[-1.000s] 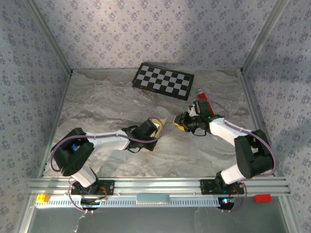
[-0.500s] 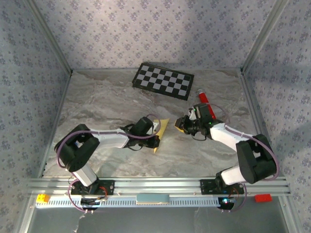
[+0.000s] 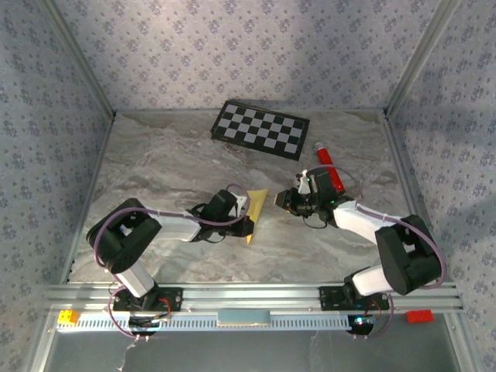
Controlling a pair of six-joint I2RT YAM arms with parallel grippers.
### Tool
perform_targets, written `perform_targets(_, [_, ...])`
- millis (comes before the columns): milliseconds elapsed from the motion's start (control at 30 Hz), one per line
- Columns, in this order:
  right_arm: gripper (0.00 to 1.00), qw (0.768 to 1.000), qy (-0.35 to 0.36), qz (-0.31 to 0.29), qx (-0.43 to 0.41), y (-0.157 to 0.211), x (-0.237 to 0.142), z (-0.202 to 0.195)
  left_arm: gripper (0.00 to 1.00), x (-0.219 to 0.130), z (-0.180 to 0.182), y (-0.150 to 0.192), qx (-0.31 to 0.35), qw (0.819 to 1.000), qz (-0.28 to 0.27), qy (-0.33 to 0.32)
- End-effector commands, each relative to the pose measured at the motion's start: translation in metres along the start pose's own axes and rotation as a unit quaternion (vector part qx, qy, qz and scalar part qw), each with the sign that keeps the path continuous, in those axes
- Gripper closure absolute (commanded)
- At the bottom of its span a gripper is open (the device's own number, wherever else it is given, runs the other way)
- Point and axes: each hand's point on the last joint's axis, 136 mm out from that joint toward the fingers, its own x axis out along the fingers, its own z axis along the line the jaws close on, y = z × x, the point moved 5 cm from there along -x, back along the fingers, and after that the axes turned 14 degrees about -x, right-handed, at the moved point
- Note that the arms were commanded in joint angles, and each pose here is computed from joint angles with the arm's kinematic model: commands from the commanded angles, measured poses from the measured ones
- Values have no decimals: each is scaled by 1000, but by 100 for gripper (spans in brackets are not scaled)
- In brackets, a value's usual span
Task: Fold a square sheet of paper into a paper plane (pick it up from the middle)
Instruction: Fold the wing for the fifth time at the center of the table.
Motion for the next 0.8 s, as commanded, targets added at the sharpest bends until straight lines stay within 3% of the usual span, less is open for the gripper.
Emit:
perform_targets(0, [74, 999, -27, 6, -16, -3, 4, 10, 100, 3, -10, -5, -1, 999, 10, 51])
perform_targets(333, [74, 999, -35, 24, -27, 0, 17, 14, 100, 12, -2, -5, -46, 993, 38, 100])
perform_targets(767, [74, 999, -28, 31, -24, 3, 18, 10, 100, 6, 2, -7, -69, 991, 14, 118])
